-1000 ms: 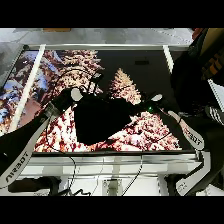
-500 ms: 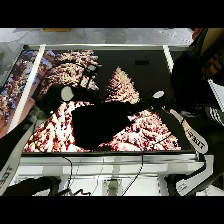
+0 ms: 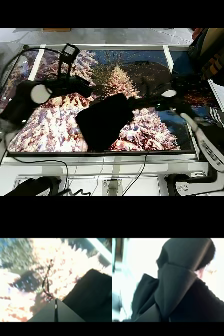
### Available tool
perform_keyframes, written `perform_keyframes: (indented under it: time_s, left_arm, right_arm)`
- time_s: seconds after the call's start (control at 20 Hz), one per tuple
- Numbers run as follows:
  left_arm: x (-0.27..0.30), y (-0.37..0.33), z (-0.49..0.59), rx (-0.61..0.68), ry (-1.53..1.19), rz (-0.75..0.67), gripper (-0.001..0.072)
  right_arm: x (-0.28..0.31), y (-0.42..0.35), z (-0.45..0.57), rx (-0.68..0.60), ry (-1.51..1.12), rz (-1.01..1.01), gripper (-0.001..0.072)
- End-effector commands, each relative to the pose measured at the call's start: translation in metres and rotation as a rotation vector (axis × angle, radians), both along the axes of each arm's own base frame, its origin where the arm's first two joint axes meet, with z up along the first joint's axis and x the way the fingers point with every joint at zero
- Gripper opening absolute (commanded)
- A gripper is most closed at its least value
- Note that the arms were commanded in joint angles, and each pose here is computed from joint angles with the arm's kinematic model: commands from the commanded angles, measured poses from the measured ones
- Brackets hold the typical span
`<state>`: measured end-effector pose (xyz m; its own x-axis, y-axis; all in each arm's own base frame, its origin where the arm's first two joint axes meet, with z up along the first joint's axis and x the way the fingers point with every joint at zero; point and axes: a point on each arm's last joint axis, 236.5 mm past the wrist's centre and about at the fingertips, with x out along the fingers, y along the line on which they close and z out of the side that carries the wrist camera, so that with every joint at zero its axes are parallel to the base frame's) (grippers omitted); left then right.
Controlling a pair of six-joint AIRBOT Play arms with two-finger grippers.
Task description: Fold the clothes and pants, and hang the long-sleeved shirts on hangers.
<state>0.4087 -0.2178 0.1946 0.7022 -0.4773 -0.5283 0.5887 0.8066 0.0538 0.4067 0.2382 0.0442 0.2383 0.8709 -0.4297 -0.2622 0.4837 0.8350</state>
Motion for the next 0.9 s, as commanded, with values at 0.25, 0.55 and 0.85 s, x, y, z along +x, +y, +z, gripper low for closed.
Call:
perform_keyframes:
  time_s: [0.25,0.55,0.85]
  left_arm:
    - [-0.066,0.034,0.128,-0.112,-0.287,0.012,0.0008]
    - [-0.103,0.058,0.173,-0.119,-0.423,0.032,0.0008]
    - [-0.101,0.058,0.172,-0.11,-0.421,0.034,0.0008]
  right_arm:
    - [0.008,-0.246,0.162,-0.122,-0.297,-0.668,0.0013]
    - [-0.132,-0.461,0.179,-0.54,-0.176,-1.379,0.0014]
    - [-0.337,-0.552,0.145,-0.663,0.297,-2.031,0.0014]
